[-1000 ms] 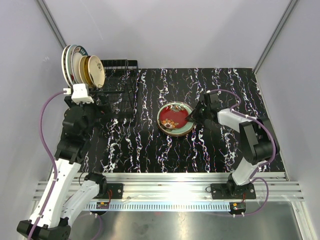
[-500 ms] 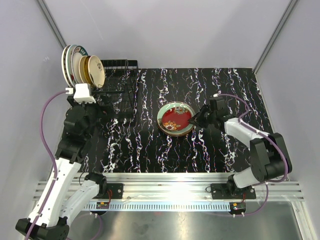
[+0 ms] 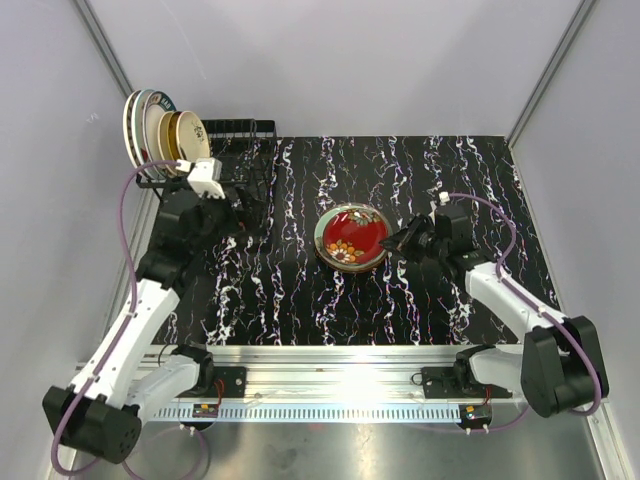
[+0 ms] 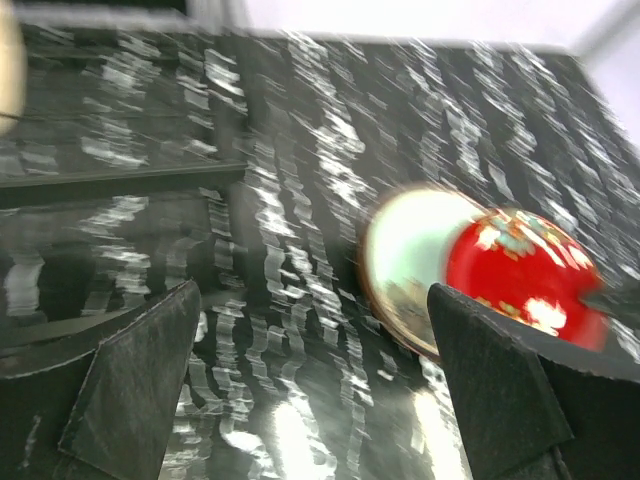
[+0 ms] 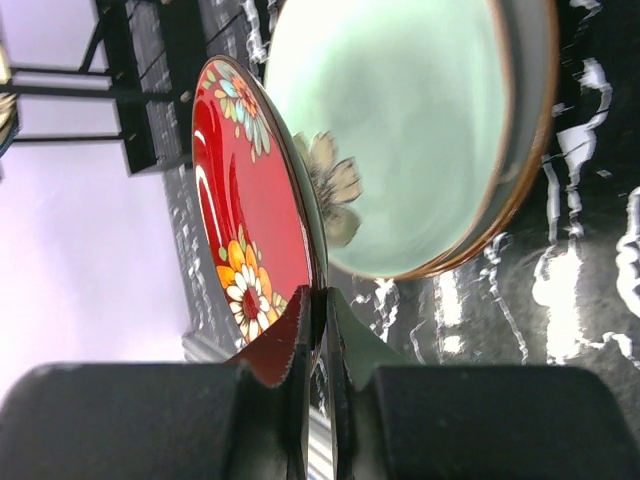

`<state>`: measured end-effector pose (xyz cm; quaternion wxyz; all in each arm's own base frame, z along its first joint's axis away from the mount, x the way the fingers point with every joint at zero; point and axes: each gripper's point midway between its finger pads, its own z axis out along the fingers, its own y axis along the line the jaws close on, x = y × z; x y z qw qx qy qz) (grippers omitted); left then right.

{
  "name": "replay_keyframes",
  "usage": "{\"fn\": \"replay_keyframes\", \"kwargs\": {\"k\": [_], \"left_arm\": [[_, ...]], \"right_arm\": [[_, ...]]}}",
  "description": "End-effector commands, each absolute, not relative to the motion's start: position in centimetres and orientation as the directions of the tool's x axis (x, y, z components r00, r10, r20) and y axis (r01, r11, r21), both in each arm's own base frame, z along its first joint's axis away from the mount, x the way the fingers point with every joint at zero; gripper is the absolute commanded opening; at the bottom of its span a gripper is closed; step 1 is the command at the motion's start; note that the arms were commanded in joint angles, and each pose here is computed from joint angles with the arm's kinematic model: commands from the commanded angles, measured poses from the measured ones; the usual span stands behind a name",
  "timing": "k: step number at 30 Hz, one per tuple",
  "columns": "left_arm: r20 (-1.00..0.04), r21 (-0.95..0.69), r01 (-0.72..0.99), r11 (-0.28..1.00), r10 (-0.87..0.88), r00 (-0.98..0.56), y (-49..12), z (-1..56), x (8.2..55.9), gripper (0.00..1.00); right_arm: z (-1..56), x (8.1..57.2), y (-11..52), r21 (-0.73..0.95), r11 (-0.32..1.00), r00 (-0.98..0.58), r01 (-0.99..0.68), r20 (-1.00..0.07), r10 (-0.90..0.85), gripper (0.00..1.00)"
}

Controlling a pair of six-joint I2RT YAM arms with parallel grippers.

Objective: Load the plates into the dish rack
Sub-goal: Grab a plate with the right arm, then pass the plate from the right arm to the left

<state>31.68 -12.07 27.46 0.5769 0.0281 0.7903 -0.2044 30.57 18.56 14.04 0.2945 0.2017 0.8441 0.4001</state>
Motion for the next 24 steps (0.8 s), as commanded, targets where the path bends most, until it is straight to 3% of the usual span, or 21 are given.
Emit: {"fn": "replay_keyframes", "kwargs": {"k": [1, 6, 19, 23, 24], "left_arm": [[-0.890, -0.408, 0.475, 0.780, -0.222, -0.398, -16.8, 29.0, 31.1, 0.99], [-0.813, -0.520, 0.529, 0.671, -0.200, -0.546, -20.2, 26.1, 31.0, 0.98], [-0.705, -0.659, 0.599, 0.455, -0.096, -0.702, -26.5, 23.1, 28.3, 0.76], [-0.688, -0.676, 0.595, 0.434, -0.084, -0.721, -27.0, 22.8, 28.0, 0.61], [-0.686, -0.677, 0.595, 0.433, -0.080, -0.723, -27.0, 22.8, 27.9, 0.53]], "right_arm": [[19.2, 30.3, 20.1, 0.852, 0.514, -0.735, -0.100, -0.412, 0.539, 0.00], [21.5, 28.4, 20.8, 0.856, 0.468, -0.741, -0.221, -0.459, 0.490, 0.00], [24.0, 25.8, 22.8, 0.848, 0.387, -0.766, -0.361, -0.507, 0.396, 0.00], [24.1, 25.5, 23.7, 0.838, 0.390, -0.763, -0.382, -0.524, 0.378, 0.00], [24.0, 25.5, 23.8, 0.837, 0.392, -0.764, -0.381, -0.524, 0.376, 0.00]]}}
